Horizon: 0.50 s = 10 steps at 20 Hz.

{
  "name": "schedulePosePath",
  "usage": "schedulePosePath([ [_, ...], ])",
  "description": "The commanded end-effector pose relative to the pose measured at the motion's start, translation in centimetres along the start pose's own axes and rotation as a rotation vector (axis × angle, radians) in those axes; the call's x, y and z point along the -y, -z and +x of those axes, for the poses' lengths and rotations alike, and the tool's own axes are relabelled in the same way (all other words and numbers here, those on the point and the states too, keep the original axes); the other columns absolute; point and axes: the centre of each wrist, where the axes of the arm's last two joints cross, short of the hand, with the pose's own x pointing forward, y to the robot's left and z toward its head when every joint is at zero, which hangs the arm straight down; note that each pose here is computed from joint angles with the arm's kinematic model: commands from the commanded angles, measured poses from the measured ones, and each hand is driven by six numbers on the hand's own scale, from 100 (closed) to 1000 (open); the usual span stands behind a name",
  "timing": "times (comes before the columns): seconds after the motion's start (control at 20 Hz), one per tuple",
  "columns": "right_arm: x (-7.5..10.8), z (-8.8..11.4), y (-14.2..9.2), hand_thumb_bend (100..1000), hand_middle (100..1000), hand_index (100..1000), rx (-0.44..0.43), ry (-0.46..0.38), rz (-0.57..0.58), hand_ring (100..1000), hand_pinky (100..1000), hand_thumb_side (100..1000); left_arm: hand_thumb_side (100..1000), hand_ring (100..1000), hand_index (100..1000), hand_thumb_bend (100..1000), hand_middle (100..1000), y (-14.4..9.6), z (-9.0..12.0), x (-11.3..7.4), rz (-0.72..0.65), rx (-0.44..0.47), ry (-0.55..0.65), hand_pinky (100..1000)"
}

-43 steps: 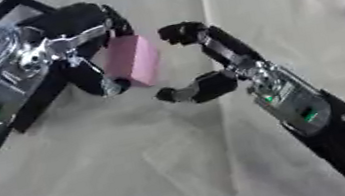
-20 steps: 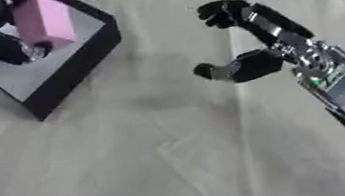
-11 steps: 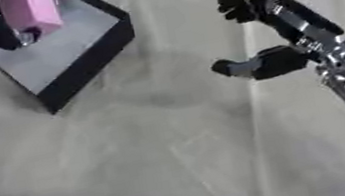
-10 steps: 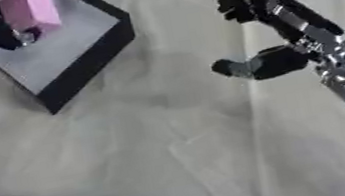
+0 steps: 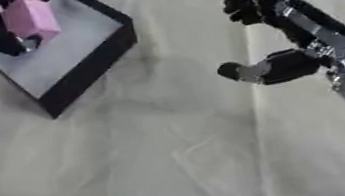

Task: Pick up the objects with one hand, pass them to the other hand, and then place them into the box on the other side of the table.

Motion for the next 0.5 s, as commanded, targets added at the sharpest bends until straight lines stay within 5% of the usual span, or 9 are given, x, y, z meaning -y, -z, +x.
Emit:
schedulePosePath([
  [0.05,1.2,1.4,0.2,586,806,878,0.044,-0.017,-0.02,839,870,242,150,611,553,306,536,0.6,-0.9,-1.0,0.042,-0.016,0.019,705],
  [0.5,1.6,2.1,0.2,575,805,877,0.056,-0.008,-0.029,837,870,249,396,794,840,729,771,1.3,-2.2,-1.0,0.067,-0.048,0.081,820],
])
